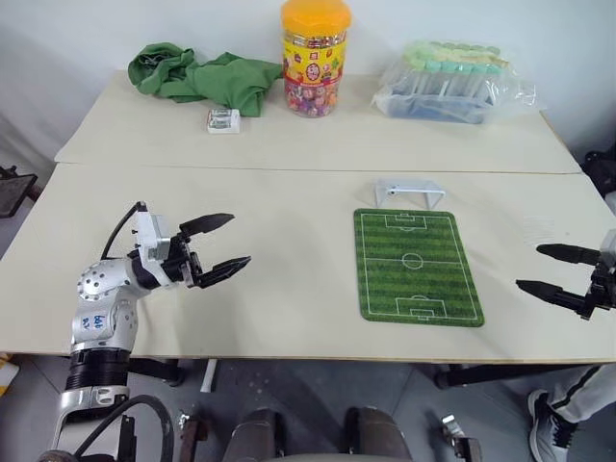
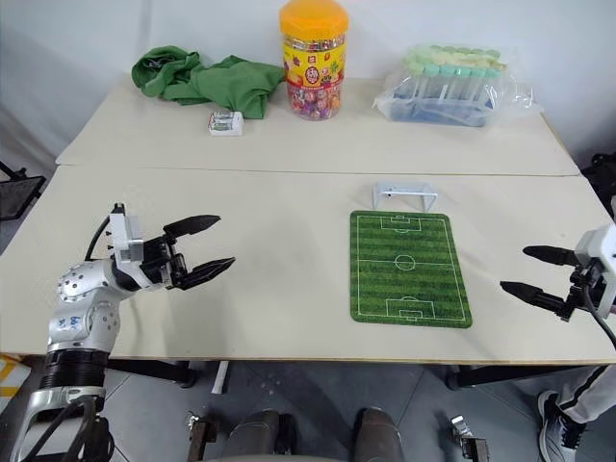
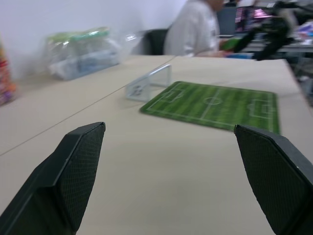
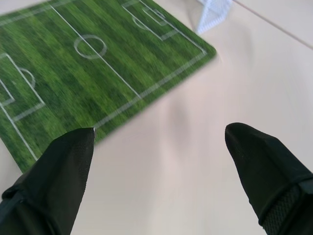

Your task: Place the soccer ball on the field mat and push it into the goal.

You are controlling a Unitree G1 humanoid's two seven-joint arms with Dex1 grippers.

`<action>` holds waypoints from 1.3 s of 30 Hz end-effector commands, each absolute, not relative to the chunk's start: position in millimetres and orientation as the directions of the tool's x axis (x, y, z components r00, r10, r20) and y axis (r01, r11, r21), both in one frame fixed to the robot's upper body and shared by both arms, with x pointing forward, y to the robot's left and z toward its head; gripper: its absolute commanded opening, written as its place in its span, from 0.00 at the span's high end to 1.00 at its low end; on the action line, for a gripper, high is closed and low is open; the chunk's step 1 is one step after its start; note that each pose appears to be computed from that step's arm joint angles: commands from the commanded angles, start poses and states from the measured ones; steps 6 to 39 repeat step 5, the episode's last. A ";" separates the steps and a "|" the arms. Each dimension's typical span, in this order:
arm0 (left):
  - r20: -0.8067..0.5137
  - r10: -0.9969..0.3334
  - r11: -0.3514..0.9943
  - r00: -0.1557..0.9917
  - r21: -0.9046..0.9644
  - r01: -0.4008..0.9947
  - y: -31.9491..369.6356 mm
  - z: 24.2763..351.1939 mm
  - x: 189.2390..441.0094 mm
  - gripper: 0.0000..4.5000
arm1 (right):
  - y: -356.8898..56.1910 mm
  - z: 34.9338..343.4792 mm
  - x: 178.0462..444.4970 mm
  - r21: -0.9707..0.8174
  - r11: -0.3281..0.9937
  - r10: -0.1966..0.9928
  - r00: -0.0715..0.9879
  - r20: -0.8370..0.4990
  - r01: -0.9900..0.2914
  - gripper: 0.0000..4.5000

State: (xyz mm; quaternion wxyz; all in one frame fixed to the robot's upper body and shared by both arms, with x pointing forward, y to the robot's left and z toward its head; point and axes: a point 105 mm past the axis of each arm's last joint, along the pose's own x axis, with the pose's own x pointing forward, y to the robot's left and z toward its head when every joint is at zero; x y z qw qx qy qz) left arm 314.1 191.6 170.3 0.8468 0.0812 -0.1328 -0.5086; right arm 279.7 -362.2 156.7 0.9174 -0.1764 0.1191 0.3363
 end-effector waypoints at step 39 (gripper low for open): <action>0.110 -0.878 0.478 0.467 0.261 0.838 186.6 169.8 308.5 0.00 | -373.5 154.9 273.9 -0.265 0.760 0.515 0.798 -0.312 -0.594 0.01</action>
